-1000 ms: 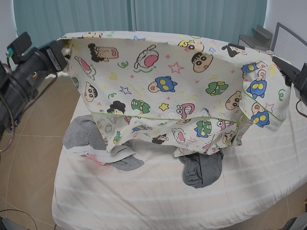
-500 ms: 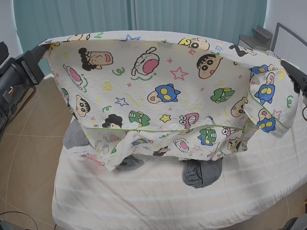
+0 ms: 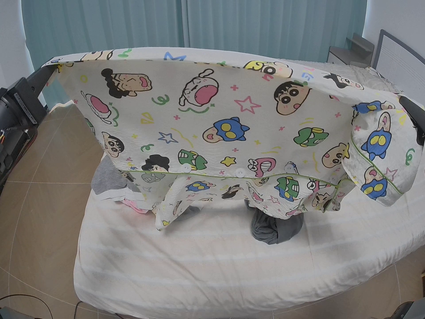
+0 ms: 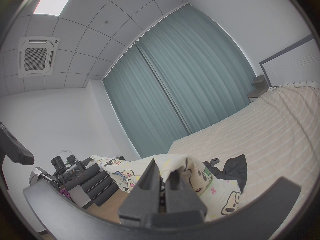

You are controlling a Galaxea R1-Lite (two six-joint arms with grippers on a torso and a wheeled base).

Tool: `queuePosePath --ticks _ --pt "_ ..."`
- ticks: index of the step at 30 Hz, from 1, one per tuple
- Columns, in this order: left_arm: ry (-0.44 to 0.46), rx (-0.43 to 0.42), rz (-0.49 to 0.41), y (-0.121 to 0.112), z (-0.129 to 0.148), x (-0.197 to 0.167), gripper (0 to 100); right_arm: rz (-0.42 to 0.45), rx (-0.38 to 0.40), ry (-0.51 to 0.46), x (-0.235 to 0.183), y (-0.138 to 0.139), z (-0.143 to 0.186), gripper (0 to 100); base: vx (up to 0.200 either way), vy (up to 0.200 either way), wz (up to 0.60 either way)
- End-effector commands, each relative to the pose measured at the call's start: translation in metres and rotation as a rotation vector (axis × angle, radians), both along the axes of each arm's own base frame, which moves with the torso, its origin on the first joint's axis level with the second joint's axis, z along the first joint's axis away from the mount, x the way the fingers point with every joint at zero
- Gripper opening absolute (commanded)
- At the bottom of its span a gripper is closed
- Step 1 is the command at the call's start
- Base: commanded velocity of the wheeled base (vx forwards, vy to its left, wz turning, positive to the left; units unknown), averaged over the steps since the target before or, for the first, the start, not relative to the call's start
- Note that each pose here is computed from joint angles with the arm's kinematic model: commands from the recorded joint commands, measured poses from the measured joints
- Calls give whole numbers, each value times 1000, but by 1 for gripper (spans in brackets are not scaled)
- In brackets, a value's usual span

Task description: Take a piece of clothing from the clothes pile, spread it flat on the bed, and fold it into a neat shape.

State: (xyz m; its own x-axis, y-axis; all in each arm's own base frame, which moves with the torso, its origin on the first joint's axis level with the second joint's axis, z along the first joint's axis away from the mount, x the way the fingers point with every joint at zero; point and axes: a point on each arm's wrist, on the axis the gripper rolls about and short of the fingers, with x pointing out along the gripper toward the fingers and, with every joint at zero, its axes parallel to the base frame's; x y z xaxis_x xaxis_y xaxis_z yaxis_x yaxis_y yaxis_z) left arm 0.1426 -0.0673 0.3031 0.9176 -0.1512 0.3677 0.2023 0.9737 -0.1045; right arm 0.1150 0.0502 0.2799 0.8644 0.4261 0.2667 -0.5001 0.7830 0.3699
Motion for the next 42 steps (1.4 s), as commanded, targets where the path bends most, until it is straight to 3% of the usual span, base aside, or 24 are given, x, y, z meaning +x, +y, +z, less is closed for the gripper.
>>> queuePosePath --ticks 1,11,42 --pt "10 5 1 1 -5 -2 0 4 4 -3 -3 -1 -1 0 0 0 0" --pt "34 -23 -31 -3 -9 -1 0 27 -4 9 0 0 -3 0 0 0 0" --pt "28 -17 -68 -8 -9 -6 0 25 25 -34 -10 -5 5 0 0 -200 0"
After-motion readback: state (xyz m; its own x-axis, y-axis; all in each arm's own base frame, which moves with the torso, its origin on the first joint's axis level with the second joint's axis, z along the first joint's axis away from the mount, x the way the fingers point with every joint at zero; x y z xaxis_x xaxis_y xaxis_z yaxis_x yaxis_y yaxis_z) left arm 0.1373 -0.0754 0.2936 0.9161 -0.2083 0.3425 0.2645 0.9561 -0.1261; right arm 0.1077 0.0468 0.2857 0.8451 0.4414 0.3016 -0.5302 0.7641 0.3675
